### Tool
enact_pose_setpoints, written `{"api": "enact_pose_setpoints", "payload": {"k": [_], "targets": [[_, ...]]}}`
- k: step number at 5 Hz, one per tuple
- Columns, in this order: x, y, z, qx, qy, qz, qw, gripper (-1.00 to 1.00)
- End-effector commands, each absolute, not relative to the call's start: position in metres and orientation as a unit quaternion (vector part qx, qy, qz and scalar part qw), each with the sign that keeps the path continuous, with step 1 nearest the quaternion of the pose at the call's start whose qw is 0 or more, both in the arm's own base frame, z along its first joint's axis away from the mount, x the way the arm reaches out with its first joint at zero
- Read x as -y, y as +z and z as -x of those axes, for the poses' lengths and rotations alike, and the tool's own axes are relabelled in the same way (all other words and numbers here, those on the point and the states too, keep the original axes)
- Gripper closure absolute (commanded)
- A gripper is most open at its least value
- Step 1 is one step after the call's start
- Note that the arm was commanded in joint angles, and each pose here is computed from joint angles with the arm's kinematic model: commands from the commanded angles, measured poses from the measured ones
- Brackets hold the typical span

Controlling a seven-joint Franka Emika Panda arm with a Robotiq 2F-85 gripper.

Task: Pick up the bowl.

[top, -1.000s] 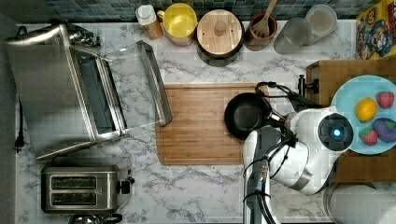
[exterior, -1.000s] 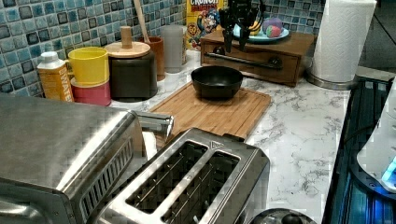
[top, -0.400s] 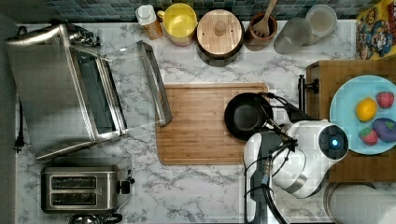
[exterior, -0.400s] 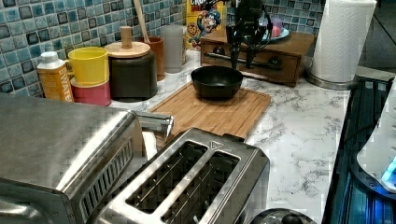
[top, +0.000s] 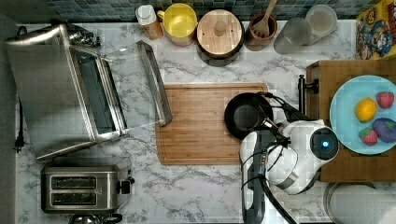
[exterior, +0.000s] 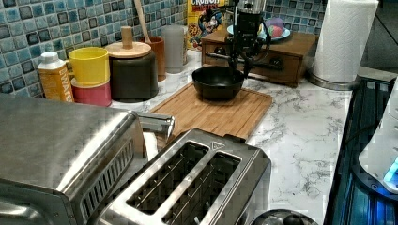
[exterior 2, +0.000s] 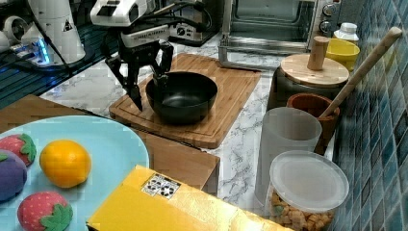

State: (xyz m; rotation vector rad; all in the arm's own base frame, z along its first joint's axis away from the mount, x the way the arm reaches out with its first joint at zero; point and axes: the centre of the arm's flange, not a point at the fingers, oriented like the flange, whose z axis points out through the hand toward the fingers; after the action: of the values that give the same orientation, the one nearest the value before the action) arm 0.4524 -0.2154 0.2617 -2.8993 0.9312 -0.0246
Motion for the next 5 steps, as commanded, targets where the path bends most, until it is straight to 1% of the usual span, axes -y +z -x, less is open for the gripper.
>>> {"api": "enact_pose_setpoints", "payload": {"k": [1, 2, 3, 4, 5], "targets": [[0.227, 0.282, -0.459, -0.335, -0.041, 0.939, 0.070, 1.00], [0.226, 0.280, -0.463, -0.339, -0.033, 0.938, 0.061, 1.00], [0.221, 0.283, -0.464, -0.334, -0.015, 0.941, 0.053, 1.00], [0.207, 0.322, -0.474, -0.327, -0.060, 0.942, 0.048, 1.00], [0.185, 0.374, -0.498, -0.305, -0.094, 0.947, 0.030, 1.00]]}}
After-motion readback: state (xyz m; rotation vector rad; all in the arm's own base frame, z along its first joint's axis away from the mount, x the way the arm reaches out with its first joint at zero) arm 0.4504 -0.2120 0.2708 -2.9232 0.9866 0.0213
